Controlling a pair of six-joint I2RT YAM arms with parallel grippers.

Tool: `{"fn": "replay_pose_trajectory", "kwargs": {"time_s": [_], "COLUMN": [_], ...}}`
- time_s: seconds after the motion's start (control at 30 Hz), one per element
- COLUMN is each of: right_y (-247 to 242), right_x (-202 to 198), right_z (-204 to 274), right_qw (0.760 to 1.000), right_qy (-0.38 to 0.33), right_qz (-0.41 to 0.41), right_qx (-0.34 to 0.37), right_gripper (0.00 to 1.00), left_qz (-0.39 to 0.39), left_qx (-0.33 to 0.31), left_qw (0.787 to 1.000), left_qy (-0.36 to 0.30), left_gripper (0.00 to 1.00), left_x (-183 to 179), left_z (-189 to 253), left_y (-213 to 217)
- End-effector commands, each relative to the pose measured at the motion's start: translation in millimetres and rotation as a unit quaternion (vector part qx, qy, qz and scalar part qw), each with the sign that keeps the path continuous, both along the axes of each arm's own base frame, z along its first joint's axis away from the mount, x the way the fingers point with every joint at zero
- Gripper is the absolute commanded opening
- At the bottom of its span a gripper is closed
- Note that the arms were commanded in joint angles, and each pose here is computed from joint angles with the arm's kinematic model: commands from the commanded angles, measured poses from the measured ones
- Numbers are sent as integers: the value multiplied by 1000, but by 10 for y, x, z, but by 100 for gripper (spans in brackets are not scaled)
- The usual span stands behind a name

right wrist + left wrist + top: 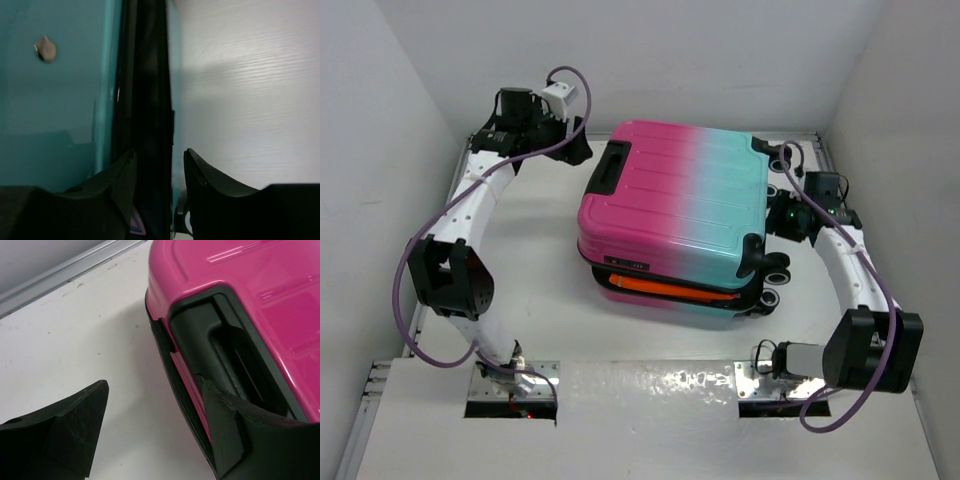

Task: Pack the luggage

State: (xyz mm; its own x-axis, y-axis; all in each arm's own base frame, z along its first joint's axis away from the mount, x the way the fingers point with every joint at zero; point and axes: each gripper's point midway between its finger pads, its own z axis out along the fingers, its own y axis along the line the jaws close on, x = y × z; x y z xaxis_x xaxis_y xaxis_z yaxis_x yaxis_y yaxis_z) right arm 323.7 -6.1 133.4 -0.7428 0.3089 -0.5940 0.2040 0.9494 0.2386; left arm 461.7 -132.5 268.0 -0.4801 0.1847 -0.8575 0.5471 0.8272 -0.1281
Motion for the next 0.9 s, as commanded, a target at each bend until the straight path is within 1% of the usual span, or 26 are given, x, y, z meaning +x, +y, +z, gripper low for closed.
{"fn": "replay_pose_trajectory", "kwargs": {"time_s": [0.0,0.03,0.07,0.13,0.17,0.23,0.27,0.3,0.33,0.4,0.47,0.5,0.53,0.57,0.6,0.63,0.67,0.7,0.73,0.77,0.8,0.83,0.87], "right_y": [290,295,186,114,110,110,115,129,153,204,256,324,354,383,489,626,748,917,1123,1200,1397,1610,1637], "right_x": [206,194,200,217,262,282,311,310,338,428,548,689,791,1057,1202,1362,1673,1782,1817,2135,2237,2414,2523], "right_z": [85,19,-56,-219,-249,-350,-432,-499,-536,-632,-752,-677,-677,-660,-593,-512,-374,-258,-243,-65,31,456,465], "right_qw": [993,994,997,999,999,999,999,999,998,997,996,993,991,989,983,975,963,943,932,914,901,878,880], "right_qy": [-68,-56,-44,-30,-35,-25,-20,-16,-18,-26,-25,-38,-41,-49,-62,-82,-112,-141,-137,-173,-183,-218,-217], "right_qz": [77,70,45,27,25,17,14,13,16,23,33,52,63,77,115,156,200,267,307,348,377,408,406], "right_qx": [52,59,40,28,29,35,39,46,53,68,83,99,109,116,130,137,144,141,139,114,118,119,116], "right_gripper": [43,43,41,39,39,38,37,33,31,29,21,17,5,0,0,0,0,0,0,0,0,0,9], "left_qz": [-38,-39,-44,-44,-48,-44,-41,-41,-40,-37,-37,-36,-36,-33,-31,-27,-20,-6,0,8,23,39,63], "left_qx": [-9,-9,-13,-23,-31,-38,-43,-43,-42,-41,-43,-42,-39,-36,-36,-33,-36,-42,-51,-56,-60,-65,-64], "left_qw": [998,998,999,999,998,998,998,998,998,998,998,998,998,999,999,999,999,998,996,994,992,990,988], "left_qy": [-51,-41,-22,5,9,27,24,24,33,35,40,37,26,17,-10,-14,-26,-56,-72,-95,-107,-123,-129], "left_gripper": [73,74,74,73,73,74,73,74,74,73,73,73,74,78,80,82,84,84,84,85,86,86,86], "left_x": [-171,-198,-248,-320,-360,-421,-434,-452,-482,-503,-533,-531,-522,-516,-477,-489,-477,-440,-452,-450,-428,-400,-354], "left_z": [357,308,230,103,102,-37,-16,-40,-124,-146,-127,-95,19,113,366,460,601,869,1031,1223,1310,1426,1466], "left_y": [-67,-63,-87,-107,-132,-139,-140,-137,-138,-127,-129,-120,-105,-74,-37,15,61,183,227,281,387,421,562]}}
